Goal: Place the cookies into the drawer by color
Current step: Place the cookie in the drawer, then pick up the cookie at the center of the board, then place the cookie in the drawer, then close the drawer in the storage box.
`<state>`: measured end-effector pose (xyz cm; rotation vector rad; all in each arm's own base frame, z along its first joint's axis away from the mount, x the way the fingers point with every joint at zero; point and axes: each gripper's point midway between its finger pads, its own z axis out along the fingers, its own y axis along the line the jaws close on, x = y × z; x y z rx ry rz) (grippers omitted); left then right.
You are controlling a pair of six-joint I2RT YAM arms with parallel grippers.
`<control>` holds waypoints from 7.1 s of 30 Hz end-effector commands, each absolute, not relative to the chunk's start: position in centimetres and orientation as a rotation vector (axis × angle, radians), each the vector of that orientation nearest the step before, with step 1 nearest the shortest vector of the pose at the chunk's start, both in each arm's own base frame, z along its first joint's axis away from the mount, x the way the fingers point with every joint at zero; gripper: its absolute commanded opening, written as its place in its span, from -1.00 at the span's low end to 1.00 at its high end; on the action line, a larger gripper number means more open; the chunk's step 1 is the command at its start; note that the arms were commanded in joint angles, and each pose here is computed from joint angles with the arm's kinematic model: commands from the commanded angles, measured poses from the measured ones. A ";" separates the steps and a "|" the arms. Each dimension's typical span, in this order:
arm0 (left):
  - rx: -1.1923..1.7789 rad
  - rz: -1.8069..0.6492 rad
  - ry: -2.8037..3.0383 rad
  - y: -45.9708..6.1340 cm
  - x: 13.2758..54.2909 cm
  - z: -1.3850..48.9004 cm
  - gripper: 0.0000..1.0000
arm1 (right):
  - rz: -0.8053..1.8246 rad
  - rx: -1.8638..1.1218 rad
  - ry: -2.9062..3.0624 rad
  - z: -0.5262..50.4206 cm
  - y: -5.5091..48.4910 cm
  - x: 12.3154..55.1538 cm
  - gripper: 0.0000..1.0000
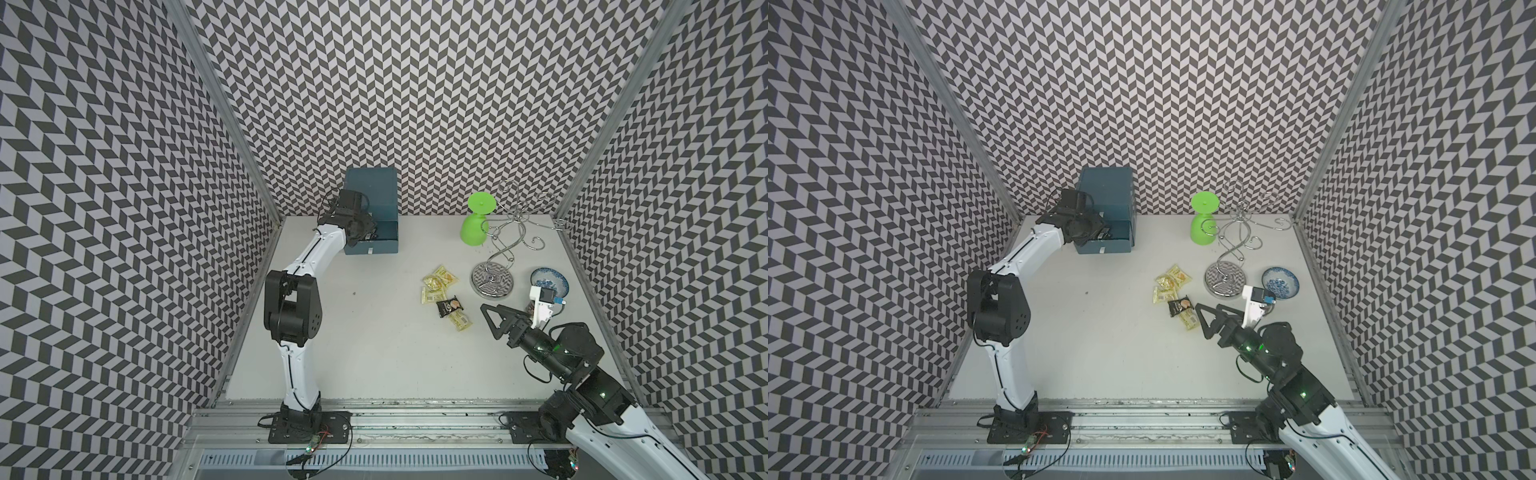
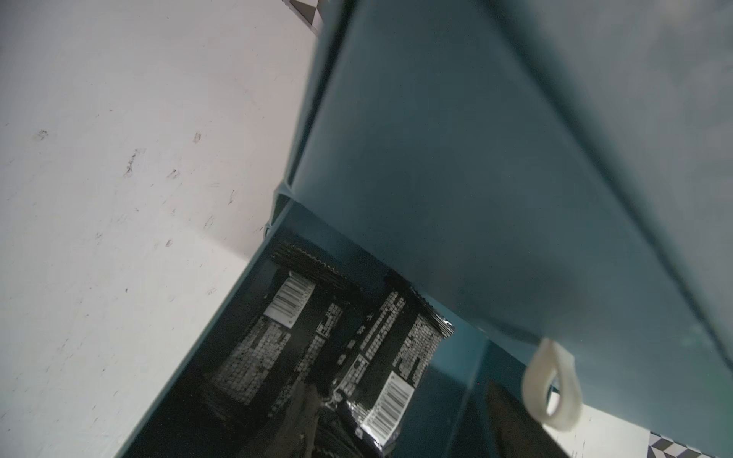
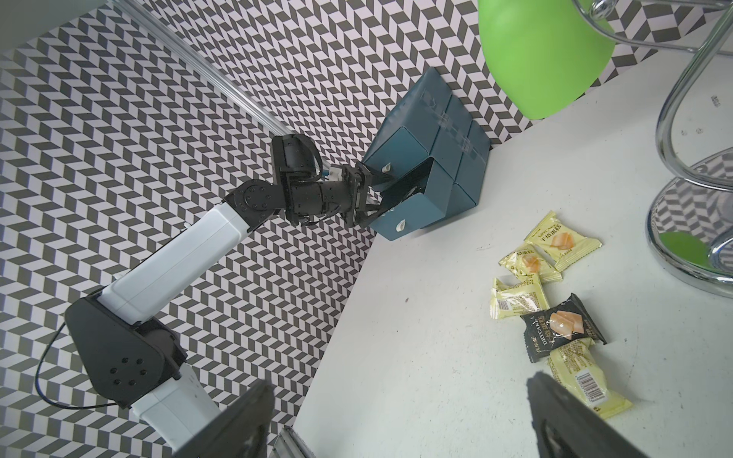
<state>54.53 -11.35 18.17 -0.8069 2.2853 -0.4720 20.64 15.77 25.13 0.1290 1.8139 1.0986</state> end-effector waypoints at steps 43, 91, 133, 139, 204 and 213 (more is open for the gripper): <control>1.310 -0.223 1.989 -39.2 36.0 14.2 0.47 | 1.087 0.158 1.781 25.6 15.5 21.2 0.99; 1.552 -0.166 2.154 -41.4 30.6 0.8 0.01 | 1.091 0.191 1.778 25.3 14.9 20.8 0.99; 1.013 -0.580 2.051 -35.4 35.1 19.3 -0.22 | 1.095 0.196 1.775 25.3 15.0 21.0 0.99; 0.799 -0.555 2.016 -30.2 39.9 24.0 -0.22 | 1.099 0.199 1.778 25.2 15.0 21.0 0.99; -0.185 -0.998 2.073 -13.8 44.4 24.0 -0.17 | 1.127 0.211 1.792 25.2 15.5 21.2 0.99; -0.386 -1.327 2.006 -12.9 42.7 20.2 -0.16 | 1.136 0.221 1.794 25.0 15.6 21.2 0.99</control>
